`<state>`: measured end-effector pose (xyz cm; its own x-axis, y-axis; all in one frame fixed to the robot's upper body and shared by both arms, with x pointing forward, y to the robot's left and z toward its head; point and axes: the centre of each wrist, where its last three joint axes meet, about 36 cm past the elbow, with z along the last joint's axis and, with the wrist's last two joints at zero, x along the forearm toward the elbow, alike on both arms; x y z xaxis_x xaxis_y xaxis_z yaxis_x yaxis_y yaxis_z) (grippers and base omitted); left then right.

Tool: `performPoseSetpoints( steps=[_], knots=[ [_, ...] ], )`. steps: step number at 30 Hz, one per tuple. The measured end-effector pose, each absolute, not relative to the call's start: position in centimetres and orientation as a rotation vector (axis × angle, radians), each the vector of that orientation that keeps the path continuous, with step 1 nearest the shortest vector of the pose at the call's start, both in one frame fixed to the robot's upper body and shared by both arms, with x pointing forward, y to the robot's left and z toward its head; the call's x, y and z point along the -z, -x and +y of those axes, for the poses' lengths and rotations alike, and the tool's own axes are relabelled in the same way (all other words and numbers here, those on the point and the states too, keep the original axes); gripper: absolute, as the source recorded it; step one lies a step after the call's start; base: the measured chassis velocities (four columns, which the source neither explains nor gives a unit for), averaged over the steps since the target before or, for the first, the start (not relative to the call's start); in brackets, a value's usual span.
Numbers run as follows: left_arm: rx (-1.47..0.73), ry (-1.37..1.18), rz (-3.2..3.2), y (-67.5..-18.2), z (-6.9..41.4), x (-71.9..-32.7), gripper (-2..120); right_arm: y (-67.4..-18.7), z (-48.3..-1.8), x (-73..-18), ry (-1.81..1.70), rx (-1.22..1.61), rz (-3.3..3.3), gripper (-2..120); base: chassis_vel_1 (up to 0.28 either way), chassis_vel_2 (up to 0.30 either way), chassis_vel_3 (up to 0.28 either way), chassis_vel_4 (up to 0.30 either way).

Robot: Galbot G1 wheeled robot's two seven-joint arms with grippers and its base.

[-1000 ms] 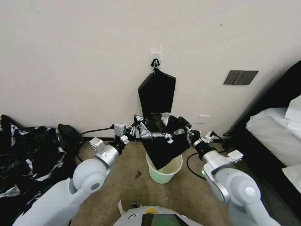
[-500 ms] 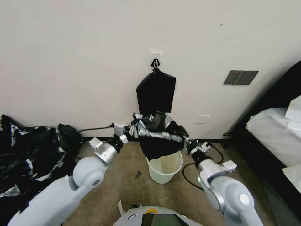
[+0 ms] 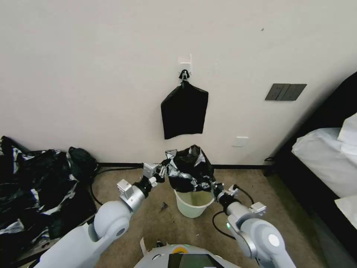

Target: Place a trash bag onto the trash bin.

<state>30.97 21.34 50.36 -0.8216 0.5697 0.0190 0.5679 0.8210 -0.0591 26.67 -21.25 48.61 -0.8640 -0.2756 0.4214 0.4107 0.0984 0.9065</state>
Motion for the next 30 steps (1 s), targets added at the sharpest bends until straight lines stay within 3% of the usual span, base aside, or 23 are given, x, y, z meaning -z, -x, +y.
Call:
performPoseSetpoints(
  steps=[3,14,30],
  knots=[
    [-0.058,0.917,-2.963,-31.1,21.4,-49.8,0,-27.1,-20.9,-47.8,0.118,1.870,-1.852,0,0.000,0.000,0.000,0.000],
    [0.027,0.948,-3.056,-32.1,22.8,-53.6,0,-27.6,-20.2,-55.0,-0.084,2.058,-1.744,0,0.000,0.000,0.000,0.000],
    [0.083,1.008,-2.918,-31.5,20.7,-46.7,0,-29.1,-19.7,-46.0,0.131,2.024,-1.662,0,0.000,0.000,0.000,0.000]
  ],
)
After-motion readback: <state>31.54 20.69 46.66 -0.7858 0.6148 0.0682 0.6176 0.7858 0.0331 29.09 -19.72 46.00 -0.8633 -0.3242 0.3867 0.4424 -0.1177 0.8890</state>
